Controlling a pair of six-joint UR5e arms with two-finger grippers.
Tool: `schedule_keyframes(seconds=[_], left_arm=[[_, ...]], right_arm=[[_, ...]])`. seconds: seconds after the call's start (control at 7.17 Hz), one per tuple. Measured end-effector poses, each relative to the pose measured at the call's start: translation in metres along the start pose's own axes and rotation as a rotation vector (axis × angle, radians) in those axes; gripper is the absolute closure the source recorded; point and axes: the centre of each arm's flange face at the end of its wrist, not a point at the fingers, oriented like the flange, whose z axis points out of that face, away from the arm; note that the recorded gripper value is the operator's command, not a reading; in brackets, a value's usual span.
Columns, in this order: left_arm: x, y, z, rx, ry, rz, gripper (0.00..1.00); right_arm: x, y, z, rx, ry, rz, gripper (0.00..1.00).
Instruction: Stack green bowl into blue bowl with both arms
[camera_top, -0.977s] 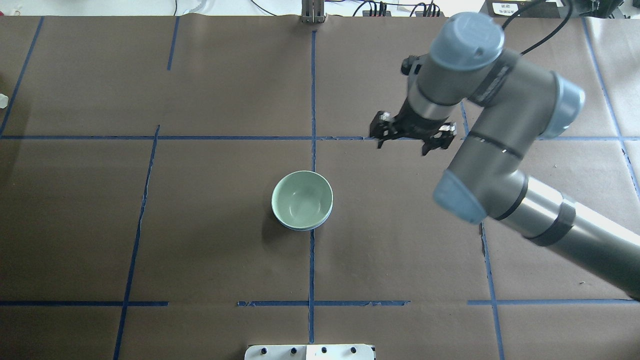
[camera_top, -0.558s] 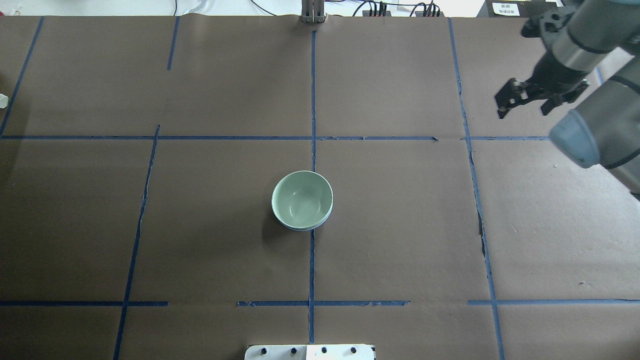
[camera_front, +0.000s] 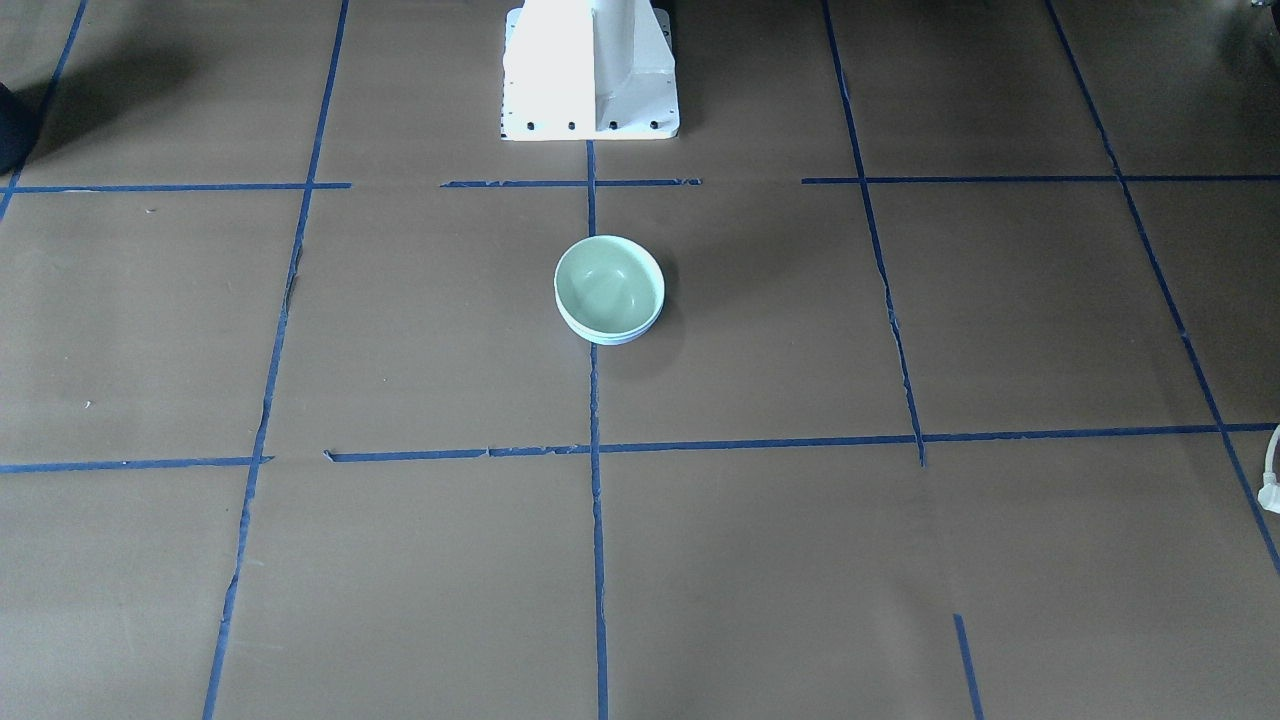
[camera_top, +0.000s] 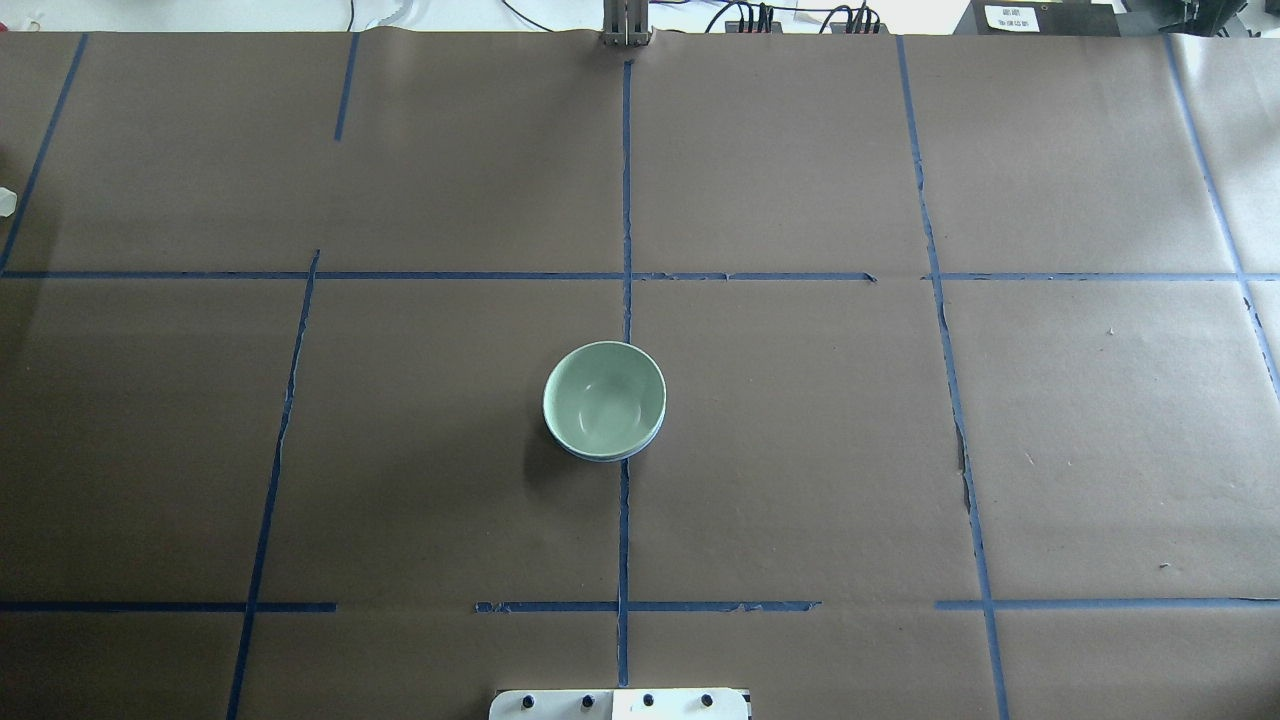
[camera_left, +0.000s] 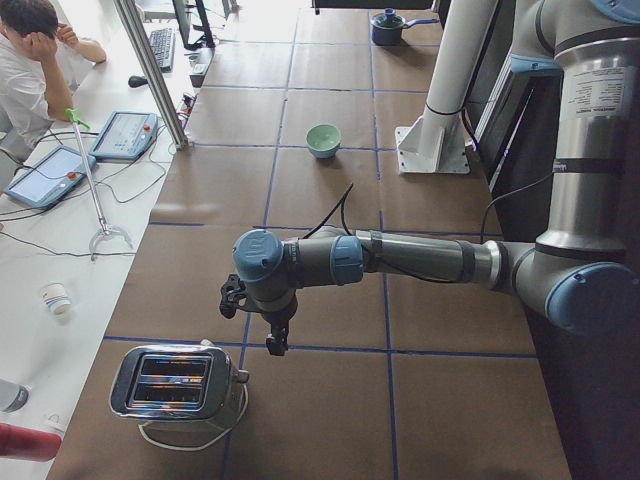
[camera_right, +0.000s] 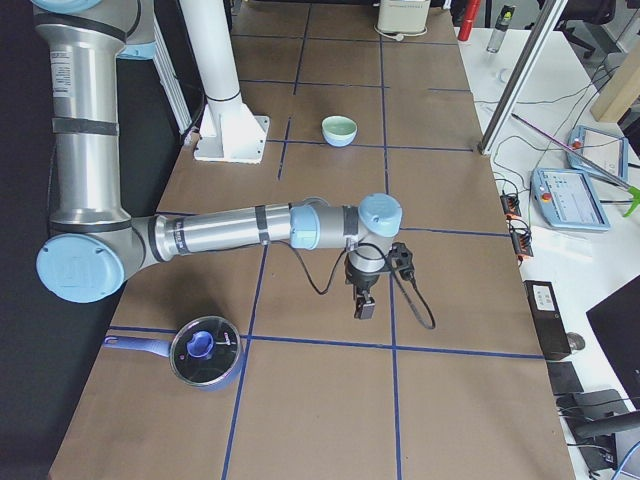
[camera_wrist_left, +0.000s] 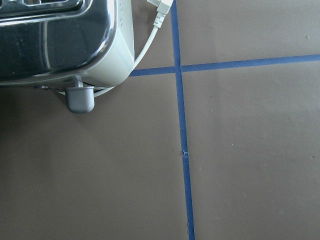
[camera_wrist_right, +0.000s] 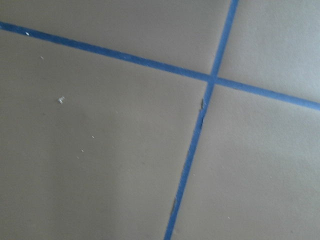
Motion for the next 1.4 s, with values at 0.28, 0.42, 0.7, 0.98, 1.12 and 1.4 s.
schedule_keyframes(seconds=[0.28,0.42,0.7,0.98,1.12,1.4], left_arm=[[-0.006,0.002,0.006,0.003,0.0,-0.025,0.0],[-0.015,0.001,0.014,0.004,0.0,-0.029,0.0],[-0.023,-0.002,0.021,0.039,-0.009,0.007,0.0],[-0.017,-0.008,0.021,0.047,-0.014,0.027,0.0],[-0.013,-0.009,0.024,0.041,-0.014,0.033,0.0],[-0.011,-0.002,0.033,0.025,-0.013,0.041,0.0]], right_arm=[[0.019,0.027,0.005,-0.005,-0.003,0.021,0.0],[0.021,0.03,0.005,-0.006,-0.004,0.026,0.0],[0.022,0.031,0.007,-0.008,-0.005,0.029,0.0],[0.022,0.031,0.006,-0.007,-0.006,0.029,0.0],[0.021,0.03,0.006,-0.006,-0.005,0.028,0.0],[0.02,0.029,0.005,-0.002,-0.016,0.026,0.0]])
